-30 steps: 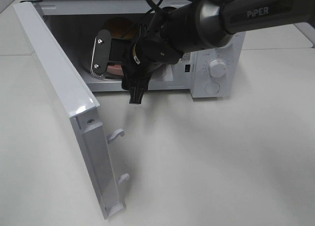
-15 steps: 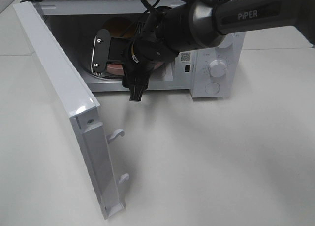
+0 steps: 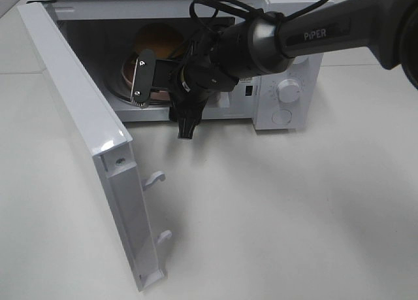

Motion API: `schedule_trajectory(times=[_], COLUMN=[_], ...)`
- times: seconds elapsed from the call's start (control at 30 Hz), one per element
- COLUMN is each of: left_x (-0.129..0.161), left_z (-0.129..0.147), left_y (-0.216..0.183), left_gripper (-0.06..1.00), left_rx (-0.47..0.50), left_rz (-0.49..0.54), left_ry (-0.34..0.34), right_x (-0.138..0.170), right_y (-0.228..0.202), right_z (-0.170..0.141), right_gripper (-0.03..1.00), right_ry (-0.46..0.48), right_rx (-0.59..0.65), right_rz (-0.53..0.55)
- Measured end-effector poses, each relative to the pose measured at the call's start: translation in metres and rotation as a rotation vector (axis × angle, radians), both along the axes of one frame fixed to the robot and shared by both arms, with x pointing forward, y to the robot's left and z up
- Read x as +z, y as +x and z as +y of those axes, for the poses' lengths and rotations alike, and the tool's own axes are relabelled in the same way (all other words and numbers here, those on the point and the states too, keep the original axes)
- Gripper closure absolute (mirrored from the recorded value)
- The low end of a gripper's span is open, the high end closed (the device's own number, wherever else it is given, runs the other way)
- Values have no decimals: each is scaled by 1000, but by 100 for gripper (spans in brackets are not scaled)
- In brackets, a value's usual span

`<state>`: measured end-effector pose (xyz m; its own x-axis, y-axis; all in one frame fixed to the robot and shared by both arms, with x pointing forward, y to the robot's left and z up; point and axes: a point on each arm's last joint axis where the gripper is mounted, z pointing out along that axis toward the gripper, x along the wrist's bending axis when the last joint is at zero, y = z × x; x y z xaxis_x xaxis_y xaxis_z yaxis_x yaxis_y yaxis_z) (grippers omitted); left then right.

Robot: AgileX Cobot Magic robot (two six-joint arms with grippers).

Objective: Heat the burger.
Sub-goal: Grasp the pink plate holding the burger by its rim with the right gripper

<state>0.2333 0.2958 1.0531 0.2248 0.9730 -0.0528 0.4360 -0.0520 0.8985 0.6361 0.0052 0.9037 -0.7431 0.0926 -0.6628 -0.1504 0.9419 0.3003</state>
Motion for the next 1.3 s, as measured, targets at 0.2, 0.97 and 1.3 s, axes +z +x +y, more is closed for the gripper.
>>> schedule_trajectory(times=[0.2, 0.97, 1.3], left_x=[0, 0, 0], left_z=[0, 0, 0], left_y=[0, 0, 0], left_gripper=[94, 94, 94], left_rx=[0, 0, 0], left_rz=[0, 0, 0], left_ry=[0, 0, 0], right_x=[-8, -14, -12], right_y=[7, 8, 5], right_z=[2, 2, 4], right_gripper=[32, 59, 75], right_ry=[6, -11, -24], right_rx=[-9, -8, -13], right_rz=[2, 4, 8])
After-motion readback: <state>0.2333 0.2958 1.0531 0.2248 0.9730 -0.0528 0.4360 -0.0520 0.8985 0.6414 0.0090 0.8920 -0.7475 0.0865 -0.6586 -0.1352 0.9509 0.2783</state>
